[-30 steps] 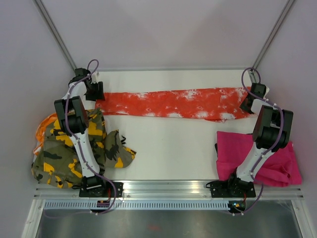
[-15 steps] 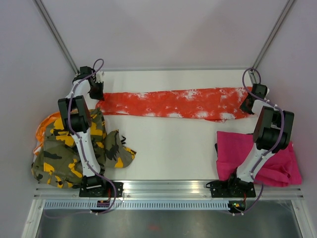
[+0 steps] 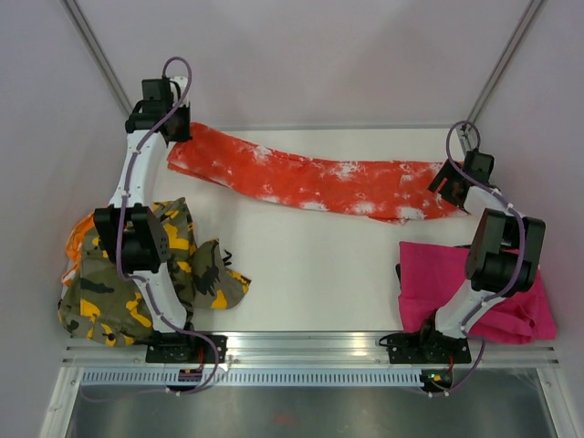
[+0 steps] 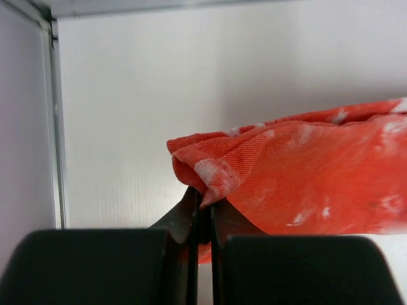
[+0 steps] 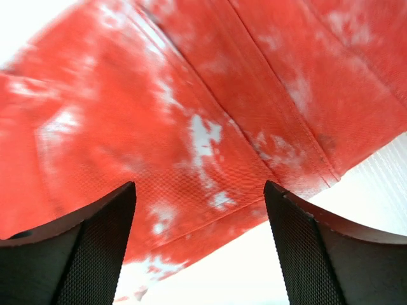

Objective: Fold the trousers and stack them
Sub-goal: Fold the trousers

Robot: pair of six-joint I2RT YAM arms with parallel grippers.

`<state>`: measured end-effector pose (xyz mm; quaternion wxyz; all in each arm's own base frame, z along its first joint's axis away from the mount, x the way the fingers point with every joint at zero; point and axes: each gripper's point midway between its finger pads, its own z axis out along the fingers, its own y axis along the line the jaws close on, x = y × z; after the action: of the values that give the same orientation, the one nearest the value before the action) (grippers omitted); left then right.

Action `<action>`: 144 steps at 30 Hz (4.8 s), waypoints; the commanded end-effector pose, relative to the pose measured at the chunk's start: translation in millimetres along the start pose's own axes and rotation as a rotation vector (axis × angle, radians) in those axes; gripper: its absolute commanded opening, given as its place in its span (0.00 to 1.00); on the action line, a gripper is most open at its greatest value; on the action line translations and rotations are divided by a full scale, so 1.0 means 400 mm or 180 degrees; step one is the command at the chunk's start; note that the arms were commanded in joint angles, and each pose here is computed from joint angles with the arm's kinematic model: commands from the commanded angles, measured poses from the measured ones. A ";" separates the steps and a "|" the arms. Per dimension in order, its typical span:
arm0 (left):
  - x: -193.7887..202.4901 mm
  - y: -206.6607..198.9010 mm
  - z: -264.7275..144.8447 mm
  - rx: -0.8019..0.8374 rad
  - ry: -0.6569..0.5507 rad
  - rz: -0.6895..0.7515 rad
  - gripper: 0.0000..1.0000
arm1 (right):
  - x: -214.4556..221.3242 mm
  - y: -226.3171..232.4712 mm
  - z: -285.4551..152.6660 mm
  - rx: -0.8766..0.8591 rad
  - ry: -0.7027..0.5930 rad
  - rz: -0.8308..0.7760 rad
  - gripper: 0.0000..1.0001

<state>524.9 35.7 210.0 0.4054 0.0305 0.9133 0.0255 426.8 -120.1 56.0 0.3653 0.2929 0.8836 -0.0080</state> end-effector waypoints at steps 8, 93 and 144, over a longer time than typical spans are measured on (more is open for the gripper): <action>-0.206 -0.306 -0.173 0.0491 -0.0494 -0.0527 0.02 | -0.015 0.407 -0.199 -0.1531 -0.0264 -0.0677 0.85; 0.034 -1.277 -0.031 0.1888 -0.0198 -0.1254 0.02 | -0.090 0.342 -0.294 -0.1548 -0.0573 -0.0300 0.67; 0.151 -0.607 0.048 0.1717 0.0276 -0.0875 0.43 | 0.085 0.585 -0.196 -0.1602 0.0026 -0.1145 0.68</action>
<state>482.4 -206.3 61.2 0.2640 -0.0330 0.9266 -0.2658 457.5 116.8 71.4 0.3462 0.0424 0.9223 0.1665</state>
